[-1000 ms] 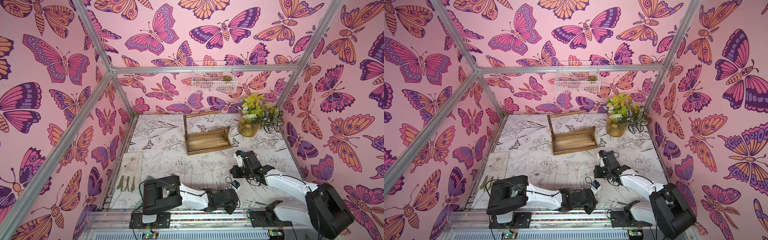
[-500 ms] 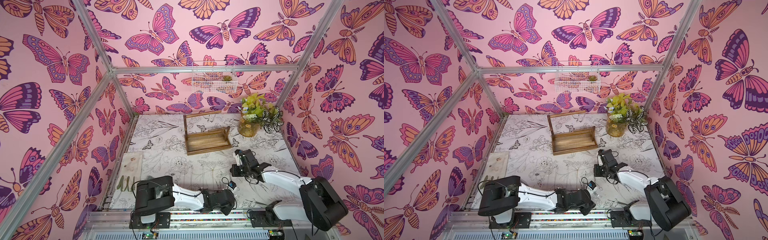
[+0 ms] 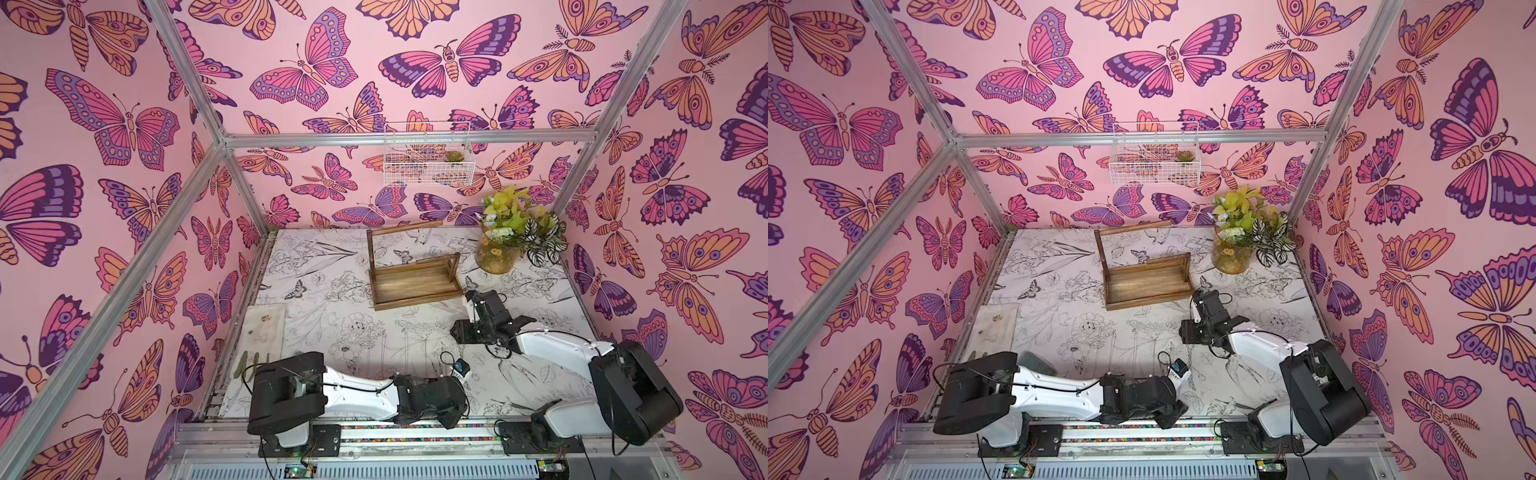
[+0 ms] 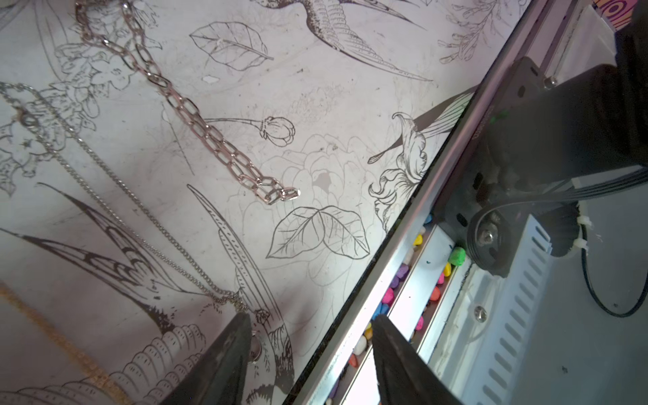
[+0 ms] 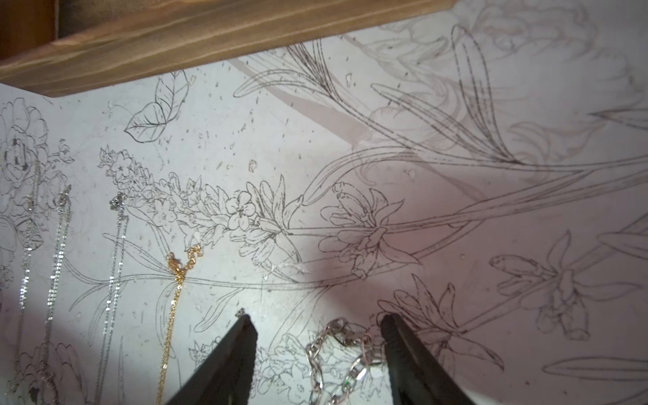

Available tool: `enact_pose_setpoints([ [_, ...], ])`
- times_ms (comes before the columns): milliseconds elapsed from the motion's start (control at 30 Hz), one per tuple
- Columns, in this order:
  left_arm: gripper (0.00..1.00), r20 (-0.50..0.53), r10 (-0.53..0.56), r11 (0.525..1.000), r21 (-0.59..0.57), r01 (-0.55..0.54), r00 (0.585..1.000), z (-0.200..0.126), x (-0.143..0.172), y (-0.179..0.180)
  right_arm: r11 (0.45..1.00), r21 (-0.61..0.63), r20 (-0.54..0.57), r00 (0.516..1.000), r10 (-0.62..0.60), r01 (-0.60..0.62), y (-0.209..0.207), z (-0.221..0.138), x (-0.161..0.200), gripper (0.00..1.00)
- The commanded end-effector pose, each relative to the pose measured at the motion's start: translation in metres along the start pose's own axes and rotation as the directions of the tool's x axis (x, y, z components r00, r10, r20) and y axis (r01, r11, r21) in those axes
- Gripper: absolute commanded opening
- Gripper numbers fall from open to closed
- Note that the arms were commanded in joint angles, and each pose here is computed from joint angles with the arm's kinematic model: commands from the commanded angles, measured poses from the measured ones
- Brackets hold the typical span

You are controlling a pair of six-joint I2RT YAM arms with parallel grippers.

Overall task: Take the necklace off the jewelry display stand
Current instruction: Place the necklace at the center of the board, then reset both arms

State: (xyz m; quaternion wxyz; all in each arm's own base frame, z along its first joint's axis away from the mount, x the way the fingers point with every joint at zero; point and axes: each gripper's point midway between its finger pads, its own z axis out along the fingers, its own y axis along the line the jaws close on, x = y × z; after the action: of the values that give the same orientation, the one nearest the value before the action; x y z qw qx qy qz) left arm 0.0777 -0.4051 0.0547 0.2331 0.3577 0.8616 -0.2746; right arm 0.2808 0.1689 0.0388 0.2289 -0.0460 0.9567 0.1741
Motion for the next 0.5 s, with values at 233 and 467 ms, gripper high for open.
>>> enact_pose_setpoints([
  [233,0.71,0.106,0.05,0.989,-0.141,-0.034,0.993,-0.055,-0.031,0.033,0.998,-0.012,0.099,0.994,-0.057,0.058,0.02,-0.047,-0.039,0.65],
  [467,0.88,0.208,0.035,0.975,-0.222,0.012,0.978,-0.114,-0.077,0.083,0.995,-0.015,0.203,0.975,-0.091,0.096,0.032,-0.097,-0.064,0.94],
])
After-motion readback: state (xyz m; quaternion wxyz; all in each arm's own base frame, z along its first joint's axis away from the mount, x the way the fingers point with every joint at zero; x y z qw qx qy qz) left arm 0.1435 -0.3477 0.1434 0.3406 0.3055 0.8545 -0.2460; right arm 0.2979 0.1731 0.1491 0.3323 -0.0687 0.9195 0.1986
